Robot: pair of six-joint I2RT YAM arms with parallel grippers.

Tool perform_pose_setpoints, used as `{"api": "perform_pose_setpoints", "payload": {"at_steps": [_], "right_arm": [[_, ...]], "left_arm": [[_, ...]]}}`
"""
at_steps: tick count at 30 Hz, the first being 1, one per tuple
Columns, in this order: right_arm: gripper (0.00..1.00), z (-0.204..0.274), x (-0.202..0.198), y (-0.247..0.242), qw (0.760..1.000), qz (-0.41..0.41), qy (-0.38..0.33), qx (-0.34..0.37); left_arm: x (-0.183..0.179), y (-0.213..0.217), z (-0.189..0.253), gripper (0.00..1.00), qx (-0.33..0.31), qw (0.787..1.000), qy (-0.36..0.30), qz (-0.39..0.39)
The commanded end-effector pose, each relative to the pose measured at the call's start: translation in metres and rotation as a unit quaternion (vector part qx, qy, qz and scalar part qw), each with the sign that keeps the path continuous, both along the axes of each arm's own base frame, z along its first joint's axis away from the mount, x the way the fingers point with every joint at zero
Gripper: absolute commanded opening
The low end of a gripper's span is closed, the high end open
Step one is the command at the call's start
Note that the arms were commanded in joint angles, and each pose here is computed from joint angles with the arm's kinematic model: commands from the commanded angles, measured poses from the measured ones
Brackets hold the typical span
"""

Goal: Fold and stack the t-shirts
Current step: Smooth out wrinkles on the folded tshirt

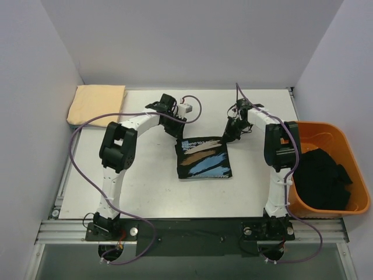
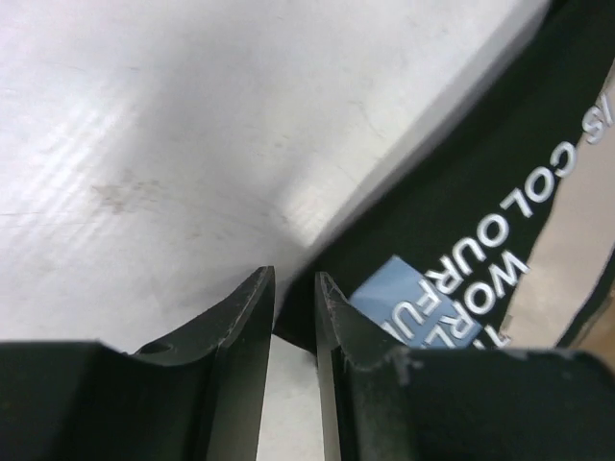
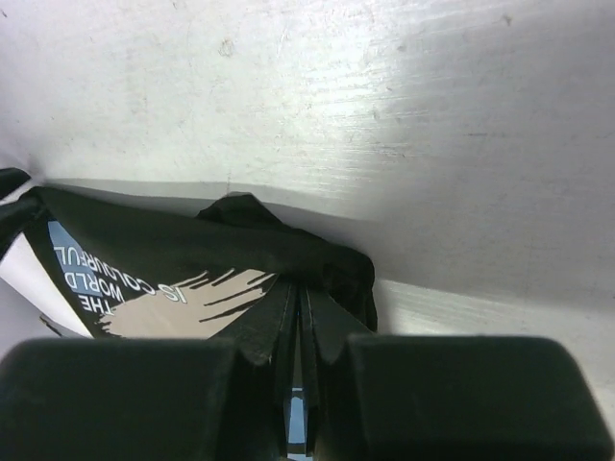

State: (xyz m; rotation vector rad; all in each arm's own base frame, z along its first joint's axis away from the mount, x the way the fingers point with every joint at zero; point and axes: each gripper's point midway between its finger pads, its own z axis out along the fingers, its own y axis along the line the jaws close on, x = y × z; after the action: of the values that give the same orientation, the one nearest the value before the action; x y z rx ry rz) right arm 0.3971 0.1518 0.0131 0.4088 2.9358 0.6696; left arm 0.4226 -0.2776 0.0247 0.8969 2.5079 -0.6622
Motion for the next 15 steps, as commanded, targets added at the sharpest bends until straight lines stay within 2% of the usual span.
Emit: {"api": "perform_pose_setpoints", "payload": {"at_steps": [1,4,6,9,11,13,14,15], "right_arm": [[0.0,0.004,0.012,-0.001,1.0,-0.015,-0.013,-0.005],[0.0,0.033,0.018,-0.003,0.999,-0.002,-0.047,-0.012],[0.01,0.06,0.023,-0.005,0.997,0.006,-0.078,-0.016],[0.05,0.102,0.015,-0.008,0.99,0.022,-0.132,-0.034],[0.06,0.11,-0.004,-0.006,0.989,0.036,-0.14,-0.038],[0.06,0.108,-0.029,0.0,0.989,0.054,-0.131,-0.029],[0.05,0.093,-0.049,0.002,0.992,0.062,-0.104,-0.023],[0.03,0.092,-0.059,0.008,0.992,0.068,-0.105,-0.016]], "left_arm": [[0.036,0.005,0.017,0.34,0.005,0.998,-0.054,0.029],[0.044,0.006,0.037,0.34,0.005,0.996,-0.08,0.025],[0.056,0.006,0.064,0.34,0.005,0.993,-0.113,0.03],[0.054,0.007,0.103,0.34,-0.002,0.99,-0.142,0.026],[0.042,0.004,0.127,0.34,-0.02,0.988,-0.154,0.02],[0.007,-0.005,0.123,0.34,-0.04,0.992,-0.123,-0.003],[-0.012,-0.015,0.13,0.34,-0.054,0.992,-0.113,-0.017],[-0.035,-0.017,0.114,0.34,-0.059,0.995,-0.076,-0.03]]}}
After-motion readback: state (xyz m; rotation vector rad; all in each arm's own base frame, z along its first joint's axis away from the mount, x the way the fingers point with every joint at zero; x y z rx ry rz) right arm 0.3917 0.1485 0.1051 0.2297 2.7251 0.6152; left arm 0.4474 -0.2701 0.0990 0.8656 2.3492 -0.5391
